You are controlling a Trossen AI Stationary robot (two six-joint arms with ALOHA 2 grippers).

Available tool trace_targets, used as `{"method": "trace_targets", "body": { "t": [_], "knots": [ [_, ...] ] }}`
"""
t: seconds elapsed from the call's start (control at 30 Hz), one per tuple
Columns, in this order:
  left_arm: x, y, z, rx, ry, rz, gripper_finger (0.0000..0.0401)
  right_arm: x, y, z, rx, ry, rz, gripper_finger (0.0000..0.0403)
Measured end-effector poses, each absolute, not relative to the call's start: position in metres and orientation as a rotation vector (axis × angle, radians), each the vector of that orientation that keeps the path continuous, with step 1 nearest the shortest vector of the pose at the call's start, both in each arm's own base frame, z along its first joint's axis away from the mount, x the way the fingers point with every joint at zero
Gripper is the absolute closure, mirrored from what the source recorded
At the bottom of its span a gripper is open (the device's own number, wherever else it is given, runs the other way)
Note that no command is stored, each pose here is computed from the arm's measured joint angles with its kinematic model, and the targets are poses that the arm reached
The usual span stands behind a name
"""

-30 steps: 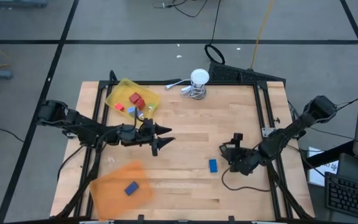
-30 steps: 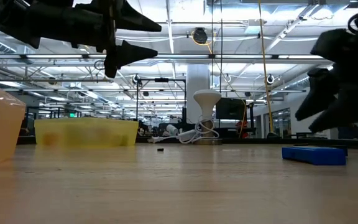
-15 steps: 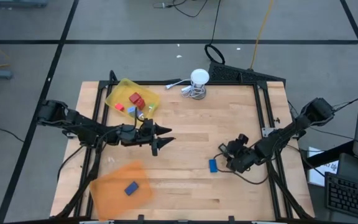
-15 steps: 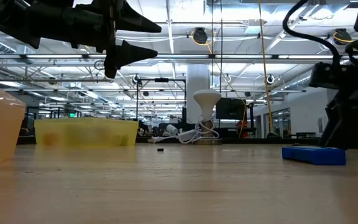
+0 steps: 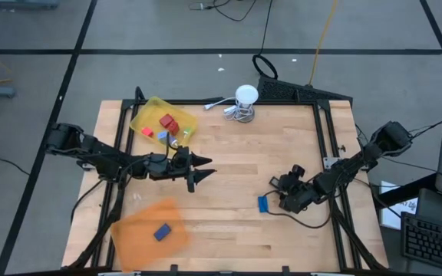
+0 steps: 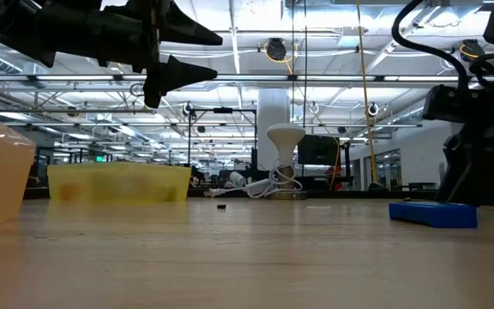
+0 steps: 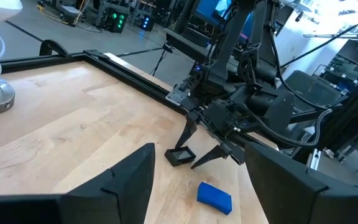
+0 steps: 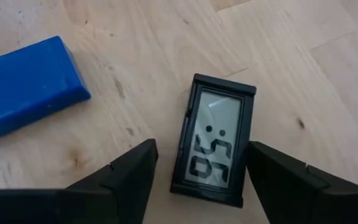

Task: Pick & Place Office items
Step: Put the black digital timer into the orange bin

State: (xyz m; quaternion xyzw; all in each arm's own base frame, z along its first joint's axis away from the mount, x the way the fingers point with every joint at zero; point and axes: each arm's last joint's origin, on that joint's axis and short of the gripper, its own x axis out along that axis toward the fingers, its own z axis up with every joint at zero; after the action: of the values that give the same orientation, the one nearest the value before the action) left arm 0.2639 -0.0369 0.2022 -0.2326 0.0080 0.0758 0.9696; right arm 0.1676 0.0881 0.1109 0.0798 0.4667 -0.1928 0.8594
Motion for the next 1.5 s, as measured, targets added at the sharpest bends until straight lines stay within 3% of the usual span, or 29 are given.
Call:
{"method": "trace_targets", "body": {
  "t": [0.37, 0.67, 0.83, 1.13, 1.33, 1.5],
  "knots": [
    [0.264, -0.037, 0.201, -0.467, 0.031, 0.157, 0.0146, 0.167, 0.089, 0.110, 0.184, 1.009, -0.381, 0.0252],
    [0.264, -0.037, 0.201, -0.516, 0.028, 0.159, 0.0146, 0.166, 0.085, 0.127, 0.039, 0.965, -0.258, 0.0241],
    [0.264, -0.036, 0.200, -0.569, 0.022, 0.179, 0.0146, 0.180, 0.080, 0.156, -0.013, 0.805, -0.231, 0.0248],
    [0.269, -0.035, 0.186, -0.793, 0.012, 0.283, 0.0146, 0.203, 0.078, 0.191, -0.402, 0.554, -0.130, 0.0242],
    [0.291, -0.039, 0.183, -0.796, 0.031, 0.281, 0.0146, 0.208, 0.077, 0.196, -0.607, 0.503, -0.218, 0.0252],
    [0.324, -0.046, 0.188, -0.772, 0.028, 0.245, 0.0146, 0.208, 0.077, 0.198, -0.624, 0.487, -0.261, 0.0245]
  ]
}}
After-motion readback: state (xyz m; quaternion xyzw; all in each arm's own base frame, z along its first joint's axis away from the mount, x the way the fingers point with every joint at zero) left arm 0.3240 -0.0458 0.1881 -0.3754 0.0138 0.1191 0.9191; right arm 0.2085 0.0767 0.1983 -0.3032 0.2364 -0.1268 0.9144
